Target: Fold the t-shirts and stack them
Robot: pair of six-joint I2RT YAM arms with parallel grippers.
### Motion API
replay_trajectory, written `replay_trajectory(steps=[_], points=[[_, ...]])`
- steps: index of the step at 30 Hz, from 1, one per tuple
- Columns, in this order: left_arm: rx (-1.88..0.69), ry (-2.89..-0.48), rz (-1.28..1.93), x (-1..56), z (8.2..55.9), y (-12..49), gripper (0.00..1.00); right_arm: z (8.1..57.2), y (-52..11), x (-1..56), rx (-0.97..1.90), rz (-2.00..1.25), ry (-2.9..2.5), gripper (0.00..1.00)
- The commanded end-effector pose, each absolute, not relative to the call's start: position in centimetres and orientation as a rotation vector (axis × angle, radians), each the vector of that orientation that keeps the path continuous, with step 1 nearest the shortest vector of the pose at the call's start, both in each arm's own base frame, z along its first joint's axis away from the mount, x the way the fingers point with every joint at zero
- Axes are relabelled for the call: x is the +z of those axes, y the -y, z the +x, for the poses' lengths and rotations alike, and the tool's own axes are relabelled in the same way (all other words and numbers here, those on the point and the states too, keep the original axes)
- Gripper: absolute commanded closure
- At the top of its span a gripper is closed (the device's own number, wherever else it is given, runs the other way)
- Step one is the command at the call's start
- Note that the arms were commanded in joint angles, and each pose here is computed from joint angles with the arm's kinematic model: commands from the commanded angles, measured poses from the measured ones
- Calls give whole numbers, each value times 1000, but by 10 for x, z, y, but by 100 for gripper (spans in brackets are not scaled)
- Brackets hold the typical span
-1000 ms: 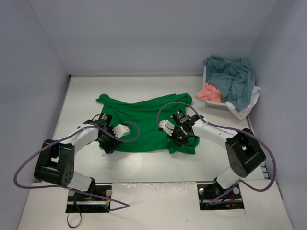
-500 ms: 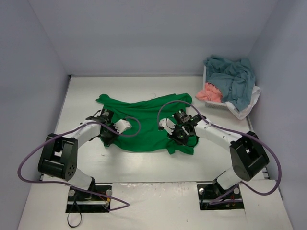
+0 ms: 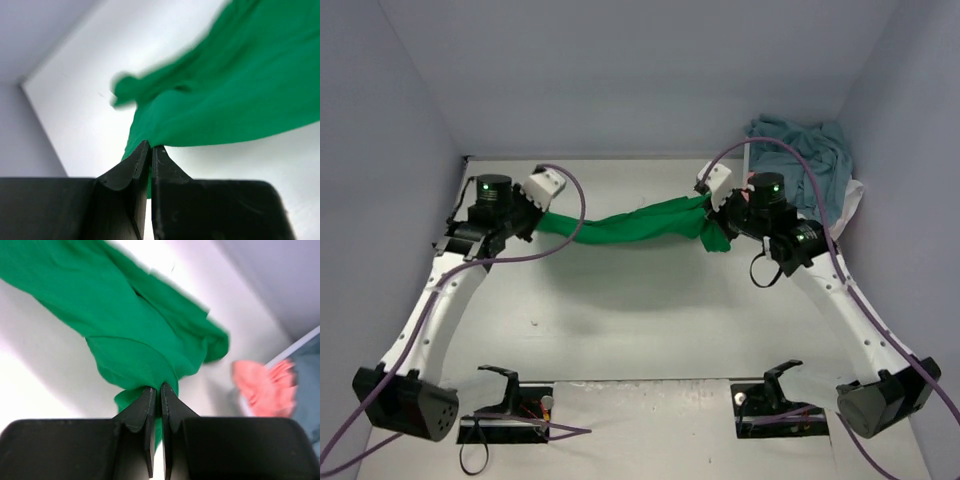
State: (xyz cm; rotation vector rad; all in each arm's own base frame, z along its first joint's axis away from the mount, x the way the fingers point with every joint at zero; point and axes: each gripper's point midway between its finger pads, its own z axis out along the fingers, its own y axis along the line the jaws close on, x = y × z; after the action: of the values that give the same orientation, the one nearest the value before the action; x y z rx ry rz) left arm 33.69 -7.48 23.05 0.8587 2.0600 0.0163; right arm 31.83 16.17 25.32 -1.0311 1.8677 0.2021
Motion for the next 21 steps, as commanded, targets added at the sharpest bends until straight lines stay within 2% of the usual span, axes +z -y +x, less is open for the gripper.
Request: replay_trajectory(steps=[1, 9, 15, 21], points=[[-30, -1933, 737, 301, 330, 79, 100, 317, -169, 303, 246, -972, -1752, 100], [3, -1796, 647, 372, 305, 70, 100, 291, -162, 355, 251, -935, -1625, 100], [48, -1653, 480, 431, 281, 52, 100, 266, -130, 429, 164, -772, -1427, 100], [-38, -1505, 394, 483, 249, 55, 100, 250, -123, 467, 190, -706, -1340, 100]])
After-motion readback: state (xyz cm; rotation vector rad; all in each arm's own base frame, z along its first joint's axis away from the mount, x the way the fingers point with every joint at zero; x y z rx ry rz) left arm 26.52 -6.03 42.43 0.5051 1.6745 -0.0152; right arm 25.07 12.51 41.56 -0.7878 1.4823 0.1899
